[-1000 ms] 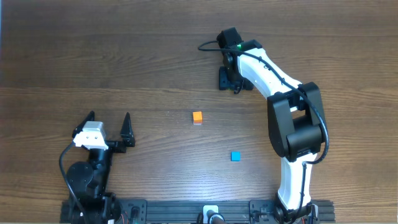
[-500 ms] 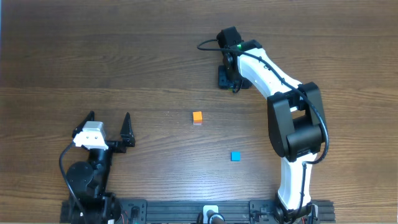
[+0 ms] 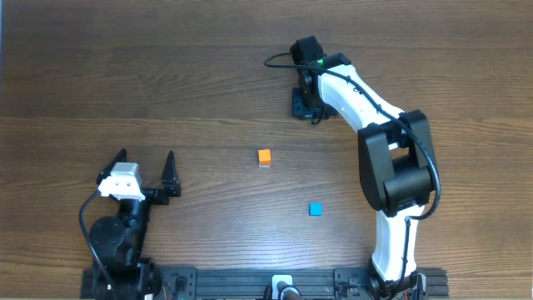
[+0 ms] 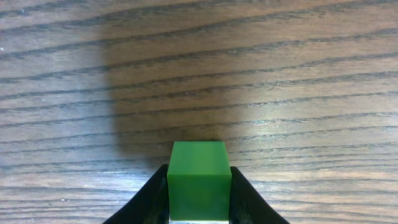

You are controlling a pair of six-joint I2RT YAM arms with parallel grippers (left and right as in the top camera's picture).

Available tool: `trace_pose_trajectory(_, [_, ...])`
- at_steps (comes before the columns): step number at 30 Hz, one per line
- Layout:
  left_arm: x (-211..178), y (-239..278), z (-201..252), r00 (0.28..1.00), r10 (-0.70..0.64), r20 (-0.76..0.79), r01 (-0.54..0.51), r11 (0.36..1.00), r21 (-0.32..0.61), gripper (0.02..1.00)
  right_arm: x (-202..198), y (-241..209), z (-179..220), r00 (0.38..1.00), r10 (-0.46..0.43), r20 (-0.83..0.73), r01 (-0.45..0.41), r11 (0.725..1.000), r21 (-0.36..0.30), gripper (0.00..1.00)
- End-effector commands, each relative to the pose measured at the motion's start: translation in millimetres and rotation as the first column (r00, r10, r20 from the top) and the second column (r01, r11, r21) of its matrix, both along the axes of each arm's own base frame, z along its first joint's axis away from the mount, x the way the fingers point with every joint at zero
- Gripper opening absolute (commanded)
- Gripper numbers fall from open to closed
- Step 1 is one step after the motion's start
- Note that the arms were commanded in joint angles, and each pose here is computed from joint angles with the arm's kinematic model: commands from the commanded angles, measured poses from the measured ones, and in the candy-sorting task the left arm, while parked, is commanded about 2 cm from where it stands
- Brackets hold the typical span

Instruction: Stack Cubes

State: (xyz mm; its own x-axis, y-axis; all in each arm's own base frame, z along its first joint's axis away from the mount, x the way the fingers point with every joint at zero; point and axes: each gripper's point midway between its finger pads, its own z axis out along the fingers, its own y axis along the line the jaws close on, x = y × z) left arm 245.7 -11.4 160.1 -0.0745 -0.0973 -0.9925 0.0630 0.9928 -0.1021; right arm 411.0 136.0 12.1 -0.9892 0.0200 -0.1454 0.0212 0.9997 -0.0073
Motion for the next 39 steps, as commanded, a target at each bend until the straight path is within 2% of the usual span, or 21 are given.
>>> trace_pose_trajectory(1, [0, 1, -2, 1.000, -0.001, 0.002, 0.001, 1.000, 0.014, 1.000, -4, 2, -6, 1.000, 0.006, -0.018, -0.006, 1.000, 0.000, 0.213])
trace_pose_trajectory(6, [0, 1, -2, 1.000, -0.001, 0.002, 0.001, 1.000, 0.014, 1.000, -5, 6, -2, 1.000, -0.001, -0.019, 0.002, 1.000, 0.027, 0.191])
trace_pose_trajectory(8, [0, 1, -2, 1.000, -0.001, 0.002, 0.001, 1.000, 0.014, 1.000, -5, 8, 5, 1.000, 0.000, -0.012, 0.000, 0.999, 0.043, 0.128])
trace_pose_trajectory(14, [0, 1, -2, 1.000, -0.001, 0.002, 0.001, 1.000, 0.014, 1.000, -18, 15, 65, 0.998, 0.005, 0.058, -0.009, 0.997, 0.072, 0.086])
trace_pose_trajectory(19, [0, 1, -2, 1.000, -0.001, 0.002, 0.001, 1.000, 0.014, 1.000, -57, 36, 136, 0.990, 0.039, 0.135, -0.054, 0.993, 0.108, 0.009])
trace_pose_trajectory(20, [0, 1, -2, 1.000, -0.001, 0.002, 0.001, 1.000, 0.014, 1.000, -76, 46, 154, 0.987, 0.045, 0.152, -0.061, 0.992, 0.107, 0.009])
trace_pose_trajectory(24, [0, 1, -2, 1.000, -0.001, 0.002, 0.001, 1.000, 0.014, 1.000, -119, 69, 177, 0.981, 0.074, 0.177, -0.090, 0.993, 0.081, 0.012])
trace_pose_trajectory(30, [0, 1, -2, 1.000, -0.001, 0.002, 0.001, 1.000, 0.014, 1.000, -156, 96, 176, 0.983, 0.098, 0.153, -0.110, 0.992, 0.065, 0.012])
trace_pose_trajectory(39, [0, 1, -2, 1.000, -0.001, 0.002, 0.001, 1.000, 0.014, 0.998, -159, 110, 142, 0.995, 0.090, 0.049, -0.092, 0.995, 0.045, 0.012])
